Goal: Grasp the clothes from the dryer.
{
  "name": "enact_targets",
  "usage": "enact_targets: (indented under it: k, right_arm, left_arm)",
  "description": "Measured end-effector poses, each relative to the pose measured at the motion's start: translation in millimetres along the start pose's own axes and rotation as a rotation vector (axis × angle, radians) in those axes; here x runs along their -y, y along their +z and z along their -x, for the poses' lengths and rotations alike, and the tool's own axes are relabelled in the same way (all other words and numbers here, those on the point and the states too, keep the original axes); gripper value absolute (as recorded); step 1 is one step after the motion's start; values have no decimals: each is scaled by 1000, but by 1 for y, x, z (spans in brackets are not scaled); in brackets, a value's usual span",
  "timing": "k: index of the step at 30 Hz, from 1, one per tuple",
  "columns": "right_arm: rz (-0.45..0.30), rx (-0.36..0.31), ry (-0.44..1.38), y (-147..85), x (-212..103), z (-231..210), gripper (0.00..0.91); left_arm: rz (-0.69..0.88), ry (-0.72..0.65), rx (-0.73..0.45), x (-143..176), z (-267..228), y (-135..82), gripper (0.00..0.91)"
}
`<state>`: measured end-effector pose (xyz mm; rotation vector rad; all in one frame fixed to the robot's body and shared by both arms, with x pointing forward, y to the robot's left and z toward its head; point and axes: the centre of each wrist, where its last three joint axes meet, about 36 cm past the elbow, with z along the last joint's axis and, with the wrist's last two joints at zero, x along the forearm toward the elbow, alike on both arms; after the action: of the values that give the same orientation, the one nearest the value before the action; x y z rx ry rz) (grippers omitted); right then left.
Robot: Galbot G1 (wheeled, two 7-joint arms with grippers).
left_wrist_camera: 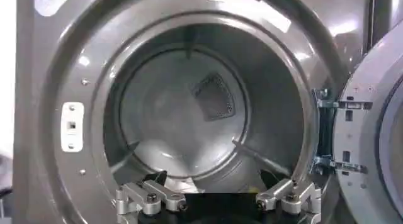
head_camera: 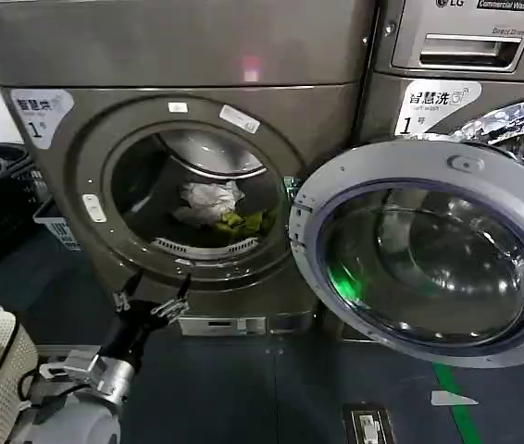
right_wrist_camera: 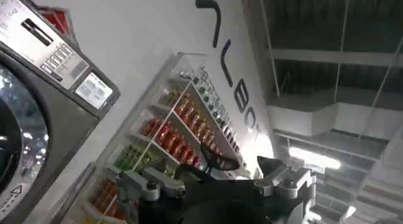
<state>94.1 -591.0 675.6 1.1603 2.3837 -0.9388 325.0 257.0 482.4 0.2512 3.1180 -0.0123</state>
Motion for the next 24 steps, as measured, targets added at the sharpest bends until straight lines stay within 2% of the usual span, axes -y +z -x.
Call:
enact_targets:
  k: [24]
  right_arm:
    - [-7, -9, 4, -1, -1, -1, 907]
  left_arm:
    - [5, 7, 21, 1, 6, 2, 907]
